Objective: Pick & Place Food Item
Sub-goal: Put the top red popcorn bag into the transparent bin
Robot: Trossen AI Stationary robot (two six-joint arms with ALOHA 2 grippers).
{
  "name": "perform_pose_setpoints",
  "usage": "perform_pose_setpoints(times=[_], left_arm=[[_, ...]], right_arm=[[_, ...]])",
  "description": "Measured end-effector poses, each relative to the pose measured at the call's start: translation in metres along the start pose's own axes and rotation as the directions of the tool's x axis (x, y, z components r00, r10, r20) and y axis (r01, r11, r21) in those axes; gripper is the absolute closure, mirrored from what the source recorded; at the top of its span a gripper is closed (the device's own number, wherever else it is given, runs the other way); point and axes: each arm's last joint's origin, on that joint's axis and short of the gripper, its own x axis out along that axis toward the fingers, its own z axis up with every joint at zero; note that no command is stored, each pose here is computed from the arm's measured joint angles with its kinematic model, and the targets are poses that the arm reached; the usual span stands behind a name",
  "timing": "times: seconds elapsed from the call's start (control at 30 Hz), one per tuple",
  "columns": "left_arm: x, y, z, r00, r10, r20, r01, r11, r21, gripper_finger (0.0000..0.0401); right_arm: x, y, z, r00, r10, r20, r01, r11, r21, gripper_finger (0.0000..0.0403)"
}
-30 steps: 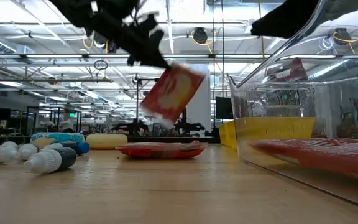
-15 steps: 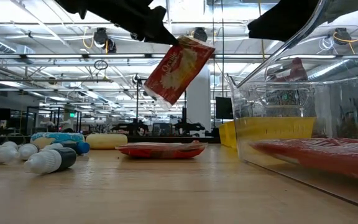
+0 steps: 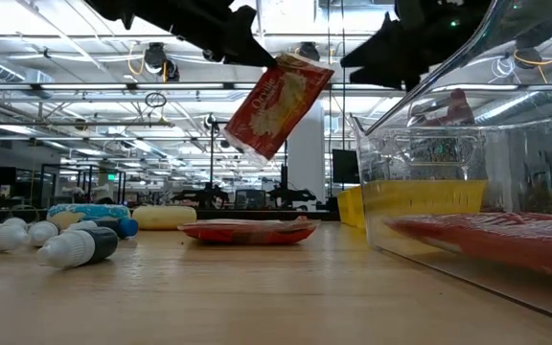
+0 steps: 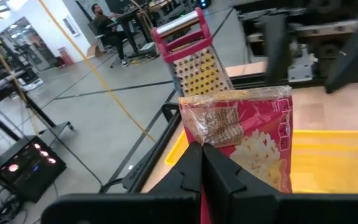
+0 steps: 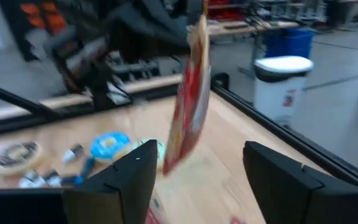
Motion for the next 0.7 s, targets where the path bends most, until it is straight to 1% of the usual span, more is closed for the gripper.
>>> perform_pose_setpoints(times=[0.17,0.23,0.4,0.5,0.57,0.7], left_arm=[[-0.002,-0.006,0.001,1.0,-0.022,0.002,0.022,1.0,-0.001,0.0399],[-0.003,-0.008,0.002,1.0,-0.029,0.004,0.029,1.0,0.001,0.0399],[-0.004,-0.01,0.002,0.999,-0.037,0.007,0.037,0.999,-0.01,0.0399],[-0.003,-0.011,0.002,0.999,-0.037,0.007,0.037,0.999,-0.018,0.04],[-0.003,-0.011,0.001,0.999,-0.038,0.003,0.038,0.999,-0.018,0.0399],[-0.003,-0.011,0.001,0.999,-0.039,-0.004,0.039,0.999,-0.024,0.0399]], right_arm=[[0.008,-0.011,0.015,0.995,0.1,0.01,-0.1,0.994,0.044,0.0134],[0.01,-0.012,0.023,0.991,0.132,-0.012,-0.131,0.99,0.044,0.0126],[0.02,-0.01,0.042,0.988,0.118,-0.099,-0.117,0.993,0.016,0.0123],[0.032,-0.006,0.052,0.984,0.112,-0.139,-0.114,0.993,-0.007,0.0128],[0.042,-0.003,0.052,0.977,0.104,-0.185,-0.11,0.994,-0.023,0.0131],[0.061,0.001,0.051,0.967,0.094,-0.236,-0.106,0.993,-0.042,0.0139]])
